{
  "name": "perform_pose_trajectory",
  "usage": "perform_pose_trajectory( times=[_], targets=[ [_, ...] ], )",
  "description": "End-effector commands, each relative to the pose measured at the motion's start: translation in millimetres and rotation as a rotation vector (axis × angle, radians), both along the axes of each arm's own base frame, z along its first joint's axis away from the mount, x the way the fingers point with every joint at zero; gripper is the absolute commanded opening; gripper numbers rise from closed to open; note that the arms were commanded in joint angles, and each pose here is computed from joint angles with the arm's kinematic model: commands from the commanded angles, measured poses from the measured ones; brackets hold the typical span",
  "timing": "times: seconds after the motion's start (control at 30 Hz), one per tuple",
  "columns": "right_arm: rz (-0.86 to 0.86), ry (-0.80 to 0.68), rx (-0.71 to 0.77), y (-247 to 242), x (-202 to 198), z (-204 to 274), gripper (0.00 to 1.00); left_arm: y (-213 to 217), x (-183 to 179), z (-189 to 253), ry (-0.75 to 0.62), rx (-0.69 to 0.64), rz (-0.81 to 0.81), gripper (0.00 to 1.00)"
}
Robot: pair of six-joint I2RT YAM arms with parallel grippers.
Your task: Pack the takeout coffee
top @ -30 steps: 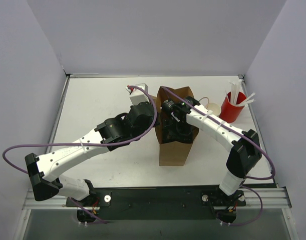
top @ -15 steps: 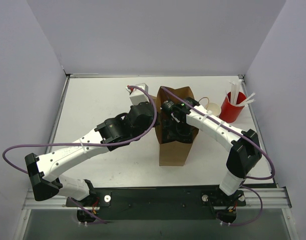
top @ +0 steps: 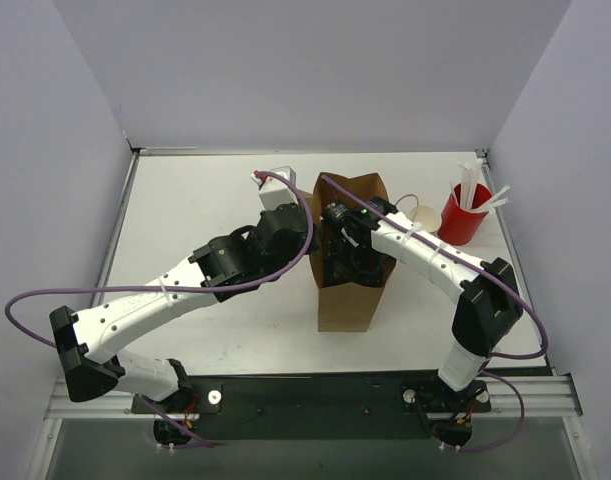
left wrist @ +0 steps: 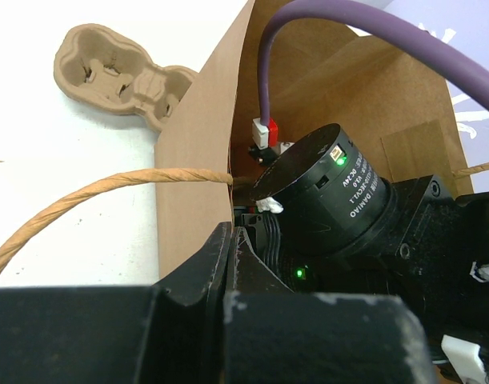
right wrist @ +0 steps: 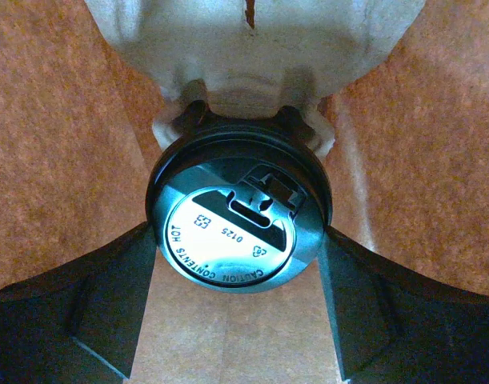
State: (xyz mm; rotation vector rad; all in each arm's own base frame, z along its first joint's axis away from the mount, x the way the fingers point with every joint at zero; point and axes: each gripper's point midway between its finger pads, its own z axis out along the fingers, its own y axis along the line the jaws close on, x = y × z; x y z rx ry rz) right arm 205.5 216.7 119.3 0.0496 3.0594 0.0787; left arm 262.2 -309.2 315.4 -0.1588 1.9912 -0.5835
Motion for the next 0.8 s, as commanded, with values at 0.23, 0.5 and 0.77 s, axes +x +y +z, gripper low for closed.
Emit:
perform_pose_trajectory(
  times=[0.23,0.5,0.77],
  targets=[
    [-0.013,-0.021,-0.05,-13.6,1.8,-8.5,0.4,1.9,1.4,28.4,-0.039,-0.036,-0.001,0.0],
    [-0.009,-0.009,-0.069,-17.0,-0.2,-17.5,0.4,1.7,1.1,26.9,-0.038,-0.031,-0.002,0.0],
    [-0.011,0.0,-0.075,-18.5,-2.4,-25.5,0.4,0.5,1.8,23.5,-0.031,-0.03,-0.001,0.0]
  ],
)
